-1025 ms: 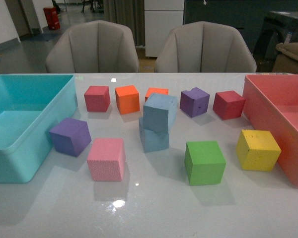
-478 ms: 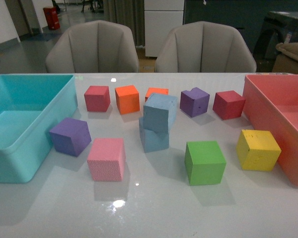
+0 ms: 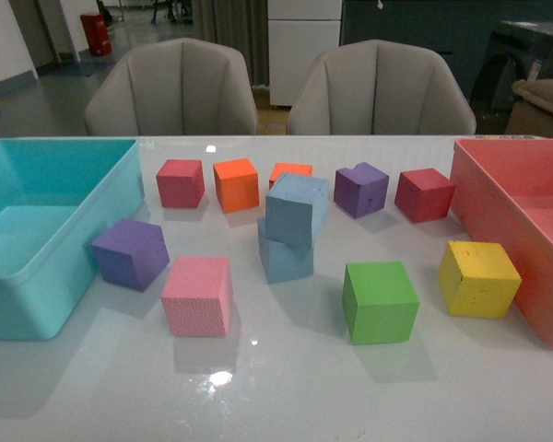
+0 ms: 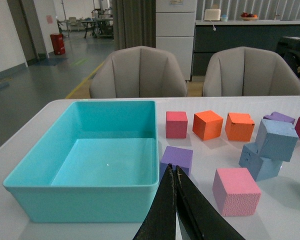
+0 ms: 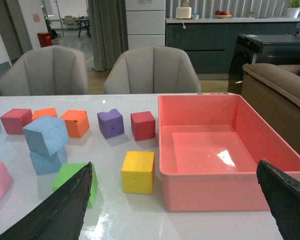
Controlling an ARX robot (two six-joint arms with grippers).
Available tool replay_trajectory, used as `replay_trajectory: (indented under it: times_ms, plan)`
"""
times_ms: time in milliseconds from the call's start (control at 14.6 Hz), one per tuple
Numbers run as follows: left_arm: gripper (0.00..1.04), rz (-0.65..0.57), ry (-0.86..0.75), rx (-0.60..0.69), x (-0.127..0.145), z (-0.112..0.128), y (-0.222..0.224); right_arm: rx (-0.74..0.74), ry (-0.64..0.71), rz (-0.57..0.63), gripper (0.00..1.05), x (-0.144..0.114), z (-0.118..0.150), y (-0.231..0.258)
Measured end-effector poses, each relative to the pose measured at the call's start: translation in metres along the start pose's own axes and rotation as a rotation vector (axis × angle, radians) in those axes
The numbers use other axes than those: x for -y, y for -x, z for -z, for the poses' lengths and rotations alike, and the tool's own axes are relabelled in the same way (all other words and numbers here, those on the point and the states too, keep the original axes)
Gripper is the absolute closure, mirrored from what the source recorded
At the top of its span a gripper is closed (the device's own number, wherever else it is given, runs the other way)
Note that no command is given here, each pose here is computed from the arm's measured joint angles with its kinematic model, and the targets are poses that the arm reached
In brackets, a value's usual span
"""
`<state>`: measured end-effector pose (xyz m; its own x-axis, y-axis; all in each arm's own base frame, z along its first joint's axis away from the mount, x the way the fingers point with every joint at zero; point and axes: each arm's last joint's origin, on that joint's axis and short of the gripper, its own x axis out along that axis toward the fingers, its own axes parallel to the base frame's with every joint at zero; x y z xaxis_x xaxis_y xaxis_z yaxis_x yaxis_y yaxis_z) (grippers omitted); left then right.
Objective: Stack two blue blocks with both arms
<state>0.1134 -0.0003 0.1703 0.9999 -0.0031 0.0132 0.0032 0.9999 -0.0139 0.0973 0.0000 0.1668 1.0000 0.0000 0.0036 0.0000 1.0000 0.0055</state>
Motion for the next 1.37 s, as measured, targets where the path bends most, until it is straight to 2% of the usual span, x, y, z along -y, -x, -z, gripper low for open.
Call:
replay_trajectory:
  times_ms: [342,410,478,683,752,1230,1367]
  plan:
    - [1.03,0.0,0.0,-0.006,0.0,0.001,0.006,0.0,0.0,0.0,0.06,0.0,0.0,0.0]
    - [1.03,0.001,0.0,-0.058,0.0,0.007,0.013,0.0,0.0,0.0,0.06,0.0,0.0,0.0]
    - [1.03,0.0,0.0,0.007,0.0,0.001,0.016,0.0,0.0,0.0,0.06,0.0,0.0,0.0]
    - [1.03,-0.001,0.0,-0.012,0.0,0.004,0.016,0.0,0.0,0.0,0.06,0.0,0.0,0.0]
    - [0.95,-0.001,0.0,-0.014,0.0,0.004,0.016,0.0,0.0,0.0,0.06,0.0,0.0,0.0]
    - [0.05,-0.001,0.0,-0.014,0.0,0.004,0.016,0.0,0.0,0.0,0.06,0.0,0.0,0.0]
    - [0.07,-0.001,-0.002,-0.014,0.0,0.004,0.016,0.0,0.0,0.0,0.06,0.0,0.0,0.0]
